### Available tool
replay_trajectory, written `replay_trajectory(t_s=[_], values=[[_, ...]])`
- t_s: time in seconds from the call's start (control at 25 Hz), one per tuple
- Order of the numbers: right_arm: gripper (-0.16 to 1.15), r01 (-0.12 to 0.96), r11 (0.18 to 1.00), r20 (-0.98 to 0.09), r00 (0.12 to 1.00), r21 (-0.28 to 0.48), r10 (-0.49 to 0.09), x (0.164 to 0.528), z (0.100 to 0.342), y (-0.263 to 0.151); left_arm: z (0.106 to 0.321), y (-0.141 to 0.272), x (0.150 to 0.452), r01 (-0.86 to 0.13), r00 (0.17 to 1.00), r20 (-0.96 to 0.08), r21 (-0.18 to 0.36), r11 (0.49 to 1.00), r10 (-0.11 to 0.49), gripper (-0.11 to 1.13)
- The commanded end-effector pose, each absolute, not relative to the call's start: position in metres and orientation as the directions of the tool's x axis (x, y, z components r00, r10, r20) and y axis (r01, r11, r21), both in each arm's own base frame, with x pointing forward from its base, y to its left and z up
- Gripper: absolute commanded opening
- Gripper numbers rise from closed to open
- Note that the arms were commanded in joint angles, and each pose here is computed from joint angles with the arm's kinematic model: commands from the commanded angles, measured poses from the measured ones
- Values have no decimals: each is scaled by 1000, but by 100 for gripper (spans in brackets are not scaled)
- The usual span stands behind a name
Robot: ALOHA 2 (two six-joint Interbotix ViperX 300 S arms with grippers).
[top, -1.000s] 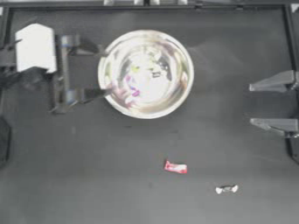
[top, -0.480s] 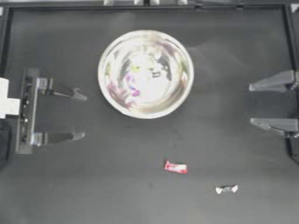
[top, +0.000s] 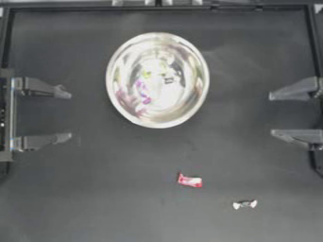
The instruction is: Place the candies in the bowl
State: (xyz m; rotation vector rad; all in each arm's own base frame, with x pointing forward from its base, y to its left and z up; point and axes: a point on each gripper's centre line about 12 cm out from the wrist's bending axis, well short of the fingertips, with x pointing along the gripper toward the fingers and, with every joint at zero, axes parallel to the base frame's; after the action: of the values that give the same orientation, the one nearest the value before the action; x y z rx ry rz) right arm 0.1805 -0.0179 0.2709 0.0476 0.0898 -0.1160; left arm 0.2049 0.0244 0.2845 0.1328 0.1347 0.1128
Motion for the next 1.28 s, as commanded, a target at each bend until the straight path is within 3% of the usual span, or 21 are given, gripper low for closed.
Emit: replay_trajectory(t_s=[0.04,0.44,0.68,1.08,1.28], values=[[98,102,994,-93,991,49,-97,186,287,-17,287,25,206,-105,985,-119,137,985,122,102],[97,19,989,-410,911,144,42,210,300,-23,280,24,205,-105,980,-156,98,990,119,102],[97,72,986,-602,798,149,33,215,297,-20,279,24,205,-103,980,-162,96,990,118,102],[97,110,990,-758,653,83,-9,226,282,29,277,26,205,-111,977,-173,97,989,127,102],[97,125,987,-803,596,99,5,231,266,50,278,26,203,-111,978,-168,97,989,127,102]])
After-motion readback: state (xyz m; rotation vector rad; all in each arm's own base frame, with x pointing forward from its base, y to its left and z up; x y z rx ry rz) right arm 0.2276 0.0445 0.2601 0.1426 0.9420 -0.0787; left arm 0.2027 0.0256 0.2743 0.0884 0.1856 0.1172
